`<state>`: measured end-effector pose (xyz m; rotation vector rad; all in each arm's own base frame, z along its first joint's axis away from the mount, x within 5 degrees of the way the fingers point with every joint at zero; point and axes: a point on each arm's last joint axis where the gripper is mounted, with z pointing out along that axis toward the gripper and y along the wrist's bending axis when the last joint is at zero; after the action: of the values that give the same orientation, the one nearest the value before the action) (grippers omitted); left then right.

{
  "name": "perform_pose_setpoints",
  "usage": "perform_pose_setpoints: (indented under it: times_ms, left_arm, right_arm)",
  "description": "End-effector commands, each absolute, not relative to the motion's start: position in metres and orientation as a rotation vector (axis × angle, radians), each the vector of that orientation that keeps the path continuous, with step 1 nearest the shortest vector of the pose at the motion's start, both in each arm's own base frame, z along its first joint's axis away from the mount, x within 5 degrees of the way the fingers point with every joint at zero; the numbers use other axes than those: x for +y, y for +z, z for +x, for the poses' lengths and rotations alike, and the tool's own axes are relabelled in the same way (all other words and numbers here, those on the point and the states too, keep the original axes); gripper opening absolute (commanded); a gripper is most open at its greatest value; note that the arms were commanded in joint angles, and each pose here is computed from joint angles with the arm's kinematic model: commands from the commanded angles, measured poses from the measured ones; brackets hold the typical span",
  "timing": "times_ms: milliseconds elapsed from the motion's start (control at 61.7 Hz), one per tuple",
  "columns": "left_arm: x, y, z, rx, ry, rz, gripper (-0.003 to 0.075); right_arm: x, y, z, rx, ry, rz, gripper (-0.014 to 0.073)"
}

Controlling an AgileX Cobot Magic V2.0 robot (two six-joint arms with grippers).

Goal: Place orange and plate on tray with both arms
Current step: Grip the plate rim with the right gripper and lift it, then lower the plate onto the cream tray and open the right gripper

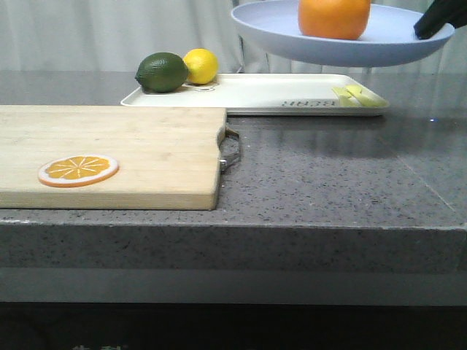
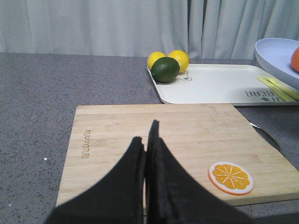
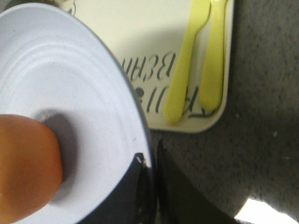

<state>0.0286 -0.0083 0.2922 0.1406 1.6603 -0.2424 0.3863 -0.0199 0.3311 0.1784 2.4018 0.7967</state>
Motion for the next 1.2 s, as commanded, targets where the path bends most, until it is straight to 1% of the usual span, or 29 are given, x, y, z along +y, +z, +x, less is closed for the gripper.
perform_pose_setpoints:
  times_ms: [0, 32, 162, 194, 211, 227, 243, 340, 454, 648, 794, 827, 908, 1037, 1086, 1151, 1183]
  left_arm:
    - [-0.008, 0.307, 0.028, 1.564, -0.264, 0.12, -0.0018]
    - [-0.008, 0.307, 0.028, 1.564, -0.264, 0.12, -0.0018]
    - [-0.008, 0.307, 0.028, 1.564, -0.264, 0.12, -0.0018]
    - [-0.008, 0.307, 0.028, 1.564, -0.264, 0.12, -0.0018]
    - [-0.008, 0.307, 0.028, 1.564, -0.264, 0.12, -0.0018]
    - [-0.008, 0.307, 0.028, 1.564, -0.264, 0.12, -0.0018]
    - [-0.008, 0.307, 0.028, 1.564, -0.264, 0.12, -0.0018]
    - [-0.008, 0.307, 0.028, 1.564, -0.264, 0.12, -0.0018]
    - [-0.008, 0.307, 0.028, 1.564, -0.264, 0.12, -0.0018]
    - [-0.008, 0.307, 0.028, 1.564, -0.264, 0.12, -0.0018]
    - [-0.008, 0.307, 0.028, 1.564, -0.264, 0.12, -0.0018]
    - [-0.008, 0.307, 0.028, 1.564, -0.264, 0.12, -0.0018]
    - [-0.008, 0.307, 0.028, 1.564, -0.264, 0.12, -0.0018]
    - [-0.008, 0.307, 0.028, 1.564, -0.264, 0.12, -0.0018]
    - [-0.008, 0.307, 0.028, 1.564, -0.264, 0.12, -0.0018]
    - [-0.008, 0.307, 0.028, 1.564, -0.264, 0.12, -0.0018]
    - [-0.008, 0.307, 0.028, 1.564, -0.264, 0.12, -0.0018]
  right_arm:
    - [-0.013, 0.368, 0.401, 2.276, 0.861, 0.216, -0.0111]
    - [-0.012, 0.373, 0.408, 2.271, 0.848, 0.212, -0.0111]
    - [0.001, 0.37, 0.443, 2.317, 0.776, 0.213, -0.0111]
    - [0.005, 0.374, 0.45, 2.311, 0.768, 0.206, -0.0111]
    - [0.007, 0.37, 0.455, 2.319, 0.774, 0.217, -0.0111]
    - [0.011, 0.373, 0.459, 2.311, 0.778, 0.206, -0.0111]
    - [0.013, 0.368, 0.464, 2.319, 0.789, 0.214, -0.0111]
    - [0.028, 0.367, 0.482, 2.304, 0.834, 0.207, -0.0111]
    - [0.042, 0.35, 0.503, 2.324, 0.879, 0.213, -0.0111]
    - [0.052, 0.323, 0.522, 2.348, 0.898, 0.217, -0.0111]
    - [0.05, 0.318, 0.524, 2.356, 0.858, 0.22, -0.0098]
    - [0.05, 0.318, 0.524, 2.355, 0.856, 0.221, -0.0084]
    - [0.05, 0.318, 0.523, 2.361, 0.857, 0.219, -0.0008]
    - [0.05, 0.318, 0.522, 2.371, 0.862, 0.213, 0.0162]
    - [0.051, 0.321, 0.521, 2.371, 0.863, 0.204, 0.0248]
    - [0.051, 0.328, 0.519, 2.359, 0.858, 0.179, 0.0318]
    - [0.051, 0.333, 0.517, 2.351, 0.853, 0.154, 0.0335]
